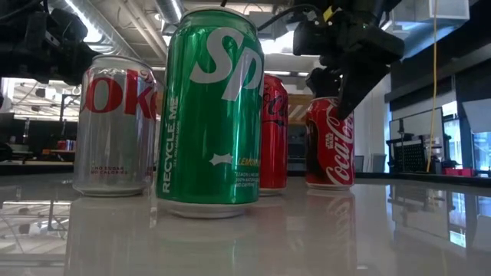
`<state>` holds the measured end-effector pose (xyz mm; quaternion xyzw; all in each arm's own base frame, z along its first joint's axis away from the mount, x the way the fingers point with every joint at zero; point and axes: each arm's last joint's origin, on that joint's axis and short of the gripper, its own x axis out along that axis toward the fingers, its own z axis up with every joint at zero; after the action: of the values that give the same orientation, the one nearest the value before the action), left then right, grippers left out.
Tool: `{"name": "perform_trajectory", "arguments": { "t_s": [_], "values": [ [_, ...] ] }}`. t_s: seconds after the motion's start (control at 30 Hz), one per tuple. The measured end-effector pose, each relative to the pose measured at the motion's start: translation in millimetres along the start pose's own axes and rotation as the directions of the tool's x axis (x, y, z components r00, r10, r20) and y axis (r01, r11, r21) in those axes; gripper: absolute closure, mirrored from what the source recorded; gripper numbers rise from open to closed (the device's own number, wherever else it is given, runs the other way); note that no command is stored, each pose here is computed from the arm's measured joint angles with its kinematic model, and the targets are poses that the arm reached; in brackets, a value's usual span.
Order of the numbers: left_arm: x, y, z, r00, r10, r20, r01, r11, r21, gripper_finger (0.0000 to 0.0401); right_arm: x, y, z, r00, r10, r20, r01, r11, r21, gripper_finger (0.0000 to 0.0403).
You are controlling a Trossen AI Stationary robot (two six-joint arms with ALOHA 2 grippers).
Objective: Place canned beverage on shelf
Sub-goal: Put the right/white red soda can on the shelf
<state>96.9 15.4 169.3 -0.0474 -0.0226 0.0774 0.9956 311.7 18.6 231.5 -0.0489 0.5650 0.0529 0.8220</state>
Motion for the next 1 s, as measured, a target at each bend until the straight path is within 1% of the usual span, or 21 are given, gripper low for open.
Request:
{"name": "perform_trajectory", "arguments": {
  "t_s": [0.1, 0.3, 0.47, 0.6, 0.67, 0.83, 1.0],
  "values": [
    [0.0, 0.0, 0.0, 1.0, 0.0, 0.0, 0.0, 1.0, 0.0, 0.0401, 0.0, 0.1, -0.3, 1.0, 0.0, -0.003, 0.0, 1.0, 0.0, 0.0045],
    [0.0, 0.0, 0.1, 1.0, 0.0, 0.001, 0.0, 1.0, 0.0, 0.0401, -0.4, 0.1, -0.4, 1.0, 0.0, -0.003, 0.0, 1.0, 0.002, 0.0117],
    [0.0, 0.0, 0.0, 1.0, 0.0, 0.0, 0.0, 1.0, 0.0, 0.0401, -0.4, 0.1, -0.4, 1.0, 0.0, -0.003, 0.0, 1.0, 0.002, 0.0118],
    [0.0, 0.0, 0.0, 1.0, 0.0, 0.0, 0.0, 1.0, 0.0, 0.0401, -0.4, 0.2, -0.3, 1.0, 0.008, -0.002, -0.008, 1.0, 0.002, 0.0096],
    [0.0, 0.0, 0.0, 1.0, 0.0, 0.0, 0.0, 1.0, 0.0, 0.0401, -0.4, 0.4, -0.2, 1.0, 0.017, 0.0, -0.017, 1.0, 0.002, 0.0092],
    [0.0, 0.0, 0.0, 1.0, 0.0, 0.0, 0.0, 1.0, 0.0, 0.0401, -0.7, 0.9, -0.1, 1.0, 0.029, 0.002, -0.029, 1.0, 0.002, 0.0114],
    [0.0, 0.0, 0.0, 1.0, 0.0, 0.0, 0.0, 1.0, 0.0, 0.0401, -2.1, 0.9, 0.5, 0.999, 0.033, 0.0, -0.033, 0.999, 0.002, 0.0114]
  ]
}}
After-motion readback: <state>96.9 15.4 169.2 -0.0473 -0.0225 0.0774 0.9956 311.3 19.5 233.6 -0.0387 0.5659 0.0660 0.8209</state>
